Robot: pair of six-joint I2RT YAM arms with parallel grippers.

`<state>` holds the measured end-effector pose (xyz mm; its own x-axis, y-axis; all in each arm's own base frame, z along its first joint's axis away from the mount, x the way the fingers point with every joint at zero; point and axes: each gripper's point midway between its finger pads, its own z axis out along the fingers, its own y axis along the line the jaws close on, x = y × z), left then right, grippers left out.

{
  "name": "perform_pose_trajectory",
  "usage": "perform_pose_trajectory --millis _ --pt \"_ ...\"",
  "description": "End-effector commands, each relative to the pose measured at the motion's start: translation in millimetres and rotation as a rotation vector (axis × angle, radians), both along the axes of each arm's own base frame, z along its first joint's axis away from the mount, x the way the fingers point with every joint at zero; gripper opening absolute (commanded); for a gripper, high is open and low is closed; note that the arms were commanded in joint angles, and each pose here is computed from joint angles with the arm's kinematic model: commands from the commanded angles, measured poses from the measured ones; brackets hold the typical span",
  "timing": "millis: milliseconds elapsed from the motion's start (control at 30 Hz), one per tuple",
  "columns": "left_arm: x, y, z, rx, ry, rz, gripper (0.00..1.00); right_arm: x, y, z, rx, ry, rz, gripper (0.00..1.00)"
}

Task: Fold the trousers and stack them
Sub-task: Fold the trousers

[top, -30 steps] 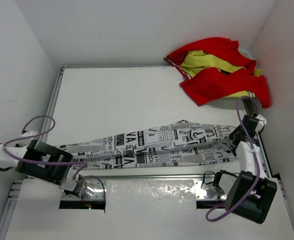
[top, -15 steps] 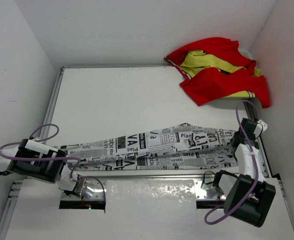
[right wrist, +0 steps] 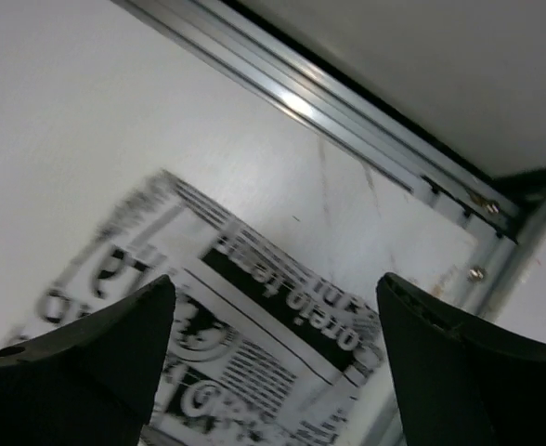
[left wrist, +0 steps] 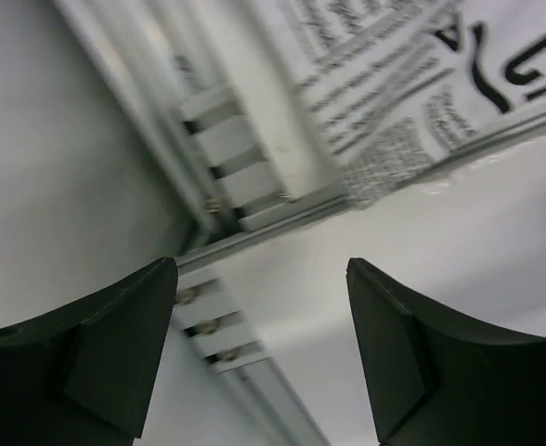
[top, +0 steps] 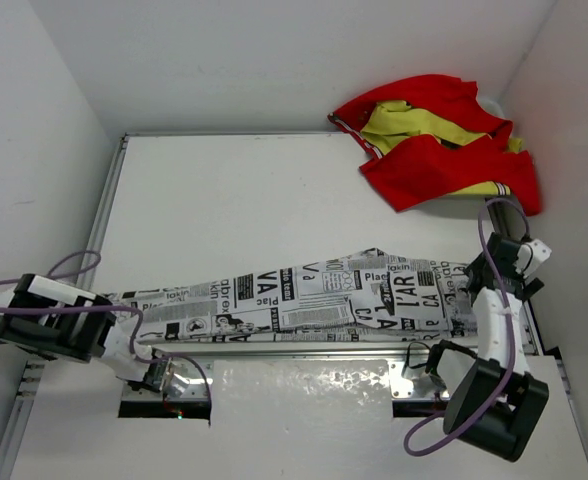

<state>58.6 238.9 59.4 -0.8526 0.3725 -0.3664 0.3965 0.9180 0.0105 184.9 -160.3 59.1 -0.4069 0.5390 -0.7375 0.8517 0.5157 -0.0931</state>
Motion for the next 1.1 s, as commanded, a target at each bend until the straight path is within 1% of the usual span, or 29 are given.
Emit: perform_pose_trajectory --millis 0,33,67,100,133,167,233,267,333,367,400,467,500,533,567,600,633,667,767,800,867,900,967,1000,1033,1067 --pt "27.4 -14.7 33.9 -0.053 -0.136 0.019 0.68 52.2 -7.8 67.1 -0.085 -0.212 0.106 0.82" --pt "35.0 -19.6 36.4 -0.058 -0.149 0.031 0.66 71.8 11.1 71.2 -0.041 -0.252 0.229 0.73" --pt "50.9 -25.2 34.4 -0.019 -0.154 0.002 0.65 83.5 20.7 77.9 -0.029 -0.281 0.285 0.69" --pt "56.8 -30.6 30.5 -0.029 -0.130 0.073 0.65 93.5 39.3 77.9 -0.011 -0.278 0.365 0.65" --pt "54.1 -40.1 14.3 -0.032 -0.083 0.099 0.66 97.7 49.1 78.1 -0.002 -0.269 0.404 0.59" --pt "67.4 -29.8 13.8 0.048 -0.108 0.129 0.69 99.5 68.0 68.6 0.020 -0.225 0.467 0.56" --pt "69.6 -29.9 0.2 0.071 -0.105 0.176 0.71 94.8 86.1 48.5 0.067 -0.170 0.515 0.55" --pt "76.0 -22.0 -0.8 0.093 -0.122 0.214 0.71 88.7 94.8 36.4 0.104 -0.136 0.530 0.52" --pt "77.8 -18.7 -5.6 0.094 -0.123 0.238 0.71 76.0 108.6 8.5 0.179 -0.084 0.530 0.48" --pt "81.9 -17.7 -8.7 0.096 -0.125 0.231 0.71 70.0 113.8 -1.7 0.212 -0.066 0.529 0.43" --pt "84.6 -19.2 -11.1 0.093 -0.125 0.232 0.70 64.3 117.1 -12.7 0.243 -0.048 0.507 0.42" --pt "94.3 -22.2 -19.9 0.110 -0.138 0.212 0.69 48.5 119.4 -34.3 0.279 0.006 0.475 0.40" --pt "93.0 -28.4 -29.3 0.104 -0.118 0.226 0.68 43.1 119.5 -44.5 0.296 0.038 0.453 0.38" --pt "100.6 -21.8 -31.1 0.143 -0.137 0.229 0.68 38.4 120.5 -53.1 0.307 0.066 0.452 0.38" --pt "107.8 -25.5 -35.6 0.142 -0.138 0.240 0.67 39.8 124.0 -57.4 0.327 0.077 0.465 0.38" --pt "108.1 -28.1 -43.2 0.145 -0.127 0.249 0.67 37.7 125.6 -66.5 0.353 0.131 0.460 0.38" --pt "117.8 -18.9 -42.4 0.180 -0.159 0.262 0.67 36.7 125.7 -70.8 0.365 0.164 0.454 0.38" --pt "124.0 -20.8 -47.2 0.162 -0.163 0.293 0.66 35.2 125.4 -74.2 0.375 0.201 0.451 0.39" --pt "143.9 -14.6 -48.6 0.146 -0.210 0.353 0.64 48.5 119.3 -83.9 0.366 0.263 0.459 0.39" --pt "150.3 -11.8 -46.7 0.145 -0.226 0.364 0.64 62.5 114.7 -79.2 0.344 0.246 0.460 0.40" --pt "164.4 -11.5 -46.9 0.130 -0.252 0.384 0.64 76.6 108.6 -82.1 0.326 0.256 0.458 0.40" --pt "171.7 -9.4 -43.9 0.134 -0.268 0.384 0.64 95.9 104.3 -72.6 0.305 0.226 0.463 0.40" --pt "183.4 -13.7 -45.1 0.118 -0.278 0.380 0.64 111.7 101.5 -72.8 0.300 0.233 0.475 0.40" --pt "189.1 -13.6 -42.8 0.116 -0.289 0.379 0.64 130.6 99.1 -61.8 0.286 0.202 0.482 0.41" --pt "196.7 -17.1 -41.9 0.101 -0.299 0.381 0.65 132.2 98.7 -64.2 0.293 0.224 0.479 0.41" --pt "204.4 -15.4 -35.9 0.094 -0.318 0.382 0.65 138.4 97.4 -60.5 0.288 0.215 0.477 0.41"
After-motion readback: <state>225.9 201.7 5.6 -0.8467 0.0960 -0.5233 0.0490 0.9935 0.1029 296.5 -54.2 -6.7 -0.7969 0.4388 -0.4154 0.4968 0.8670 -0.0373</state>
